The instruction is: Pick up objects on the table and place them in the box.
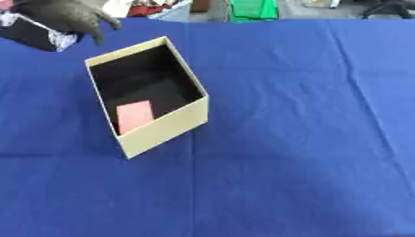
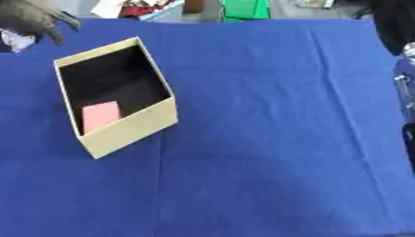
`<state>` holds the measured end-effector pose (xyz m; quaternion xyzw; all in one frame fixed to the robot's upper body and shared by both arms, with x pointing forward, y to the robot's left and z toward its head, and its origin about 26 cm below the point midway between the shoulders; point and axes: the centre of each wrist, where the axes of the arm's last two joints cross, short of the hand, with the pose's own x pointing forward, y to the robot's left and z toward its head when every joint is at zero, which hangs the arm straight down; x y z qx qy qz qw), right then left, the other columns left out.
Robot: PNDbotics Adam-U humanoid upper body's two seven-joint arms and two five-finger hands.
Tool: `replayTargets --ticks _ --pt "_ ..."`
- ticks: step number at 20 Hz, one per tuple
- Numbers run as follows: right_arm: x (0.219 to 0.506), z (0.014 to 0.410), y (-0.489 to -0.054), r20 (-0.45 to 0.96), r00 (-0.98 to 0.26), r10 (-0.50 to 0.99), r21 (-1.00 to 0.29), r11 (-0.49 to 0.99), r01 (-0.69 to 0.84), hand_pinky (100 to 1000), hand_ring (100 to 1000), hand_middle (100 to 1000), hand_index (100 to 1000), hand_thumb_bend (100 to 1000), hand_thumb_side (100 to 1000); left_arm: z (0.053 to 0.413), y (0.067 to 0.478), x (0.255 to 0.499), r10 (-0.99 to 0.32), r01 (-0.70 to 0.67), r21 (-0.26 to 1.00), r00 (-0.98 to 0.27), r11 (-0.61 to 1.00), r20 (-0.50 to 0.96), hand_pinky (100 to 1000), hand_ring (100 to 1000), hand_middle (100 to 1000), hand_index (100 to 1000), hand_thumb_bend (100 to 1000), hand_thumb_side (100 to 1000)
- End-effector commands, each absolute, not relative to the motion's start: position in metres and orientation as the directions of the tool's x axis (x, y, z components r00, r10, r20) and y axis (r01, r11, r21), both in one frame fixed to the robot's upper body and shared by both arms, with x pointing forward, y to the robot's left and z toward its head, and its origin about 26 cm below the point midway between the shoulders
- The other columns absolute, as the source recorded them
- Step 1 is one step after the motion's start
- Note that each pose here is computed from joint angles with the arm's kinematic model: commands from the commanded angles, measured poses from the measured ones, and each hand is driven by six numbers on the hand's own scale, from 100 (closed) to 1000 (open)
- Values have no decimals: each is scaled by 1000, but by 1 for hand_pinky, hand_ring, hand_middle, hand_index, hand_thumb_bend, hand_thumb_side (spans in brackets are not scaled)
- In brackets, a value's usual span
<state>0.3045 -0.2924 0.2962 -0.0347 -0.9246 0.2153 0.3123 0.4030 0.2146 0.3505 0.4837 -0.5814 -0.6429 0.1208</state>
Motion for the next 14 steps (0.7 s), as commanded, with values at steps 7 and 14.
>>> replayTargets --ticks 7,14 --pt "301 307 -290 530 -825 198 -428 902 -58 845 802 645 906 100 740 344 185 413 -700 -416 880 -557 -230 -447 502 623 523 621 100 412" --pt "301 307 -289 531 -825 193 -421 905 -60 845 802 644 907 100 741 319 175 424 -682 -343 904 -600 -254 -419 541 650 553 650 100 416"
